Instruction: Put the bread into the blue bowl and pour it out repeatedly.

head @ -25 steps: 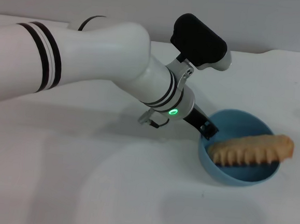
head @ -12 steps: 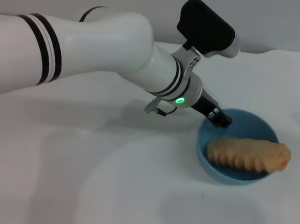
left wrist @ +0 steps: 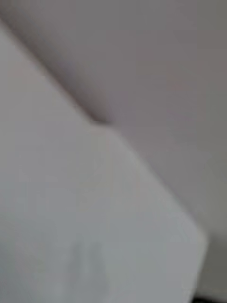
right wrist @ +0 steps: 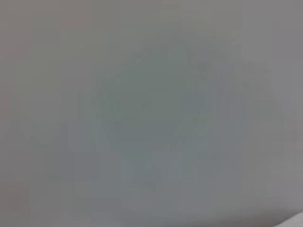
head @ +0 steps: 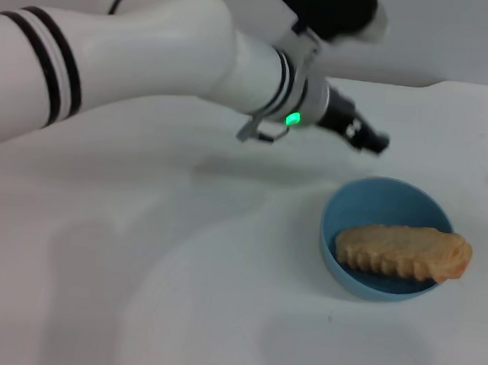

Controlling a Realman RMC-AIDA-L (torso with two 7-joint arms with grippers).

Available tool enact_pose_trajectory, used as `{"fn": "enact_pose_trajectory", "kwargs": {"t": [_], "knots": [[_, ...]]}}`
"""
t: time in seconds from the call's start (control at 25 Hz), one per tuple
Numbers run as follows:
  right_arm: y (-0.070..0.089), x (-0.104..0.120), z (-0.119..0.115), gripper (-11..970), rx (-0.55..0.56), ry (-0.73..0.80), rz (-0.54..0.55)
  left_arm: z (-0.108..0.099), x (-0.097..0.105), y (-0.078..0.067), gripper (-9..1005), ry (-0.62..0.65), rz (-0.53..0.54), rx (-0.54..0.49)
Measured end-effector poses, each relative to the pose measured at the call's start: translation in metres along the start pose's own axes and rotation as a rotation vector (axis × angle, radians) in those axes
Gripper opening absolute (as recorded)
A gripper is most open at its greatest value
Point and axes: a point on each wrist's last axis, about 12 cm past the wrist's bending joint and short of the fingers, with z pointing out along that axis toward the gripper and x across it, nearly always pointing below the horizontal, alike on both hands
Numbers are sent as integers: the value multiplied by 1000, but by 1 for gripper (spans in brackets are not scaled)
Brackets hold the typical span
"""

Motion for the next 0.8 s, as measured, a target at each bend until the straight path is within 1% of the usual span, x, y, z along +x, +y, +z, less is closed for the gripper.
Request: {"fn": "enact_pose_trajectory", "kwargs": {"t": [0.04, 0.12, 0.16, 0.2, 0.28, 0.36, 0.4, 0.44, 0.48, 0.52, 0.64, 0.68, 0.72, 0.76, 0.8], "knots": [[0, 0, 0, 552, 0, 0, 0, -2, -2, 5, 722, -32, -8, -21], [-8, 6, 2, 552, 66, -13, -50, -7, -4, 17, 723, -118, -34, -82], [-8, 6, 2, 552, 66, -13, -50, -7, -4, 17, 724, -118, -34, -82], [-11, 9, 3, 552, 91, -18, -67, -15, -4, 34, 725, -223, -75, -160], [-16, 15, 5, 552, 132, -33, -111, -20, -1, 42, 744, -266, -97, -201], [-20, 22, 7, 552, 175, -73, -179, -23, 4, 49, 762, -303, -117, -245], [-23, 24, 7, 552, 212, -124, -231, -24, 9, 53, 772, -315, -131, -268], [-25, 26, 6, 552, 236, -152, -259, -25, 18, 59, 781, -334, -155, -306], [-26, 26, 5, 552, 255, -171, -280, -25, 18, 59, 790, -334, -155, -306], [-26, 26, 5, 552, 255, -171, -280, -26, 22, 61, 800, -342, -164, -324], [-32, 29, 3, 552, 314, -176, -330, -28, 37, 67, 828, -374, -198, -383], [-35, 32, 4, 552, 349, -159, -342, -30, 48, 67, 837, -407, -232, -412], [-36, 33, 3, 552, 363, -164, -344, -30, 48, 67, 841, -407, -232, -412], [-36, 33, 3, 552, 363, -164, -344, -30, 55, 65, 845, -426, -245, -424], [-38, 36, 2, 552, 387, -185, -341, -31, 61, 64, 849, -446, -246, -439]]}}
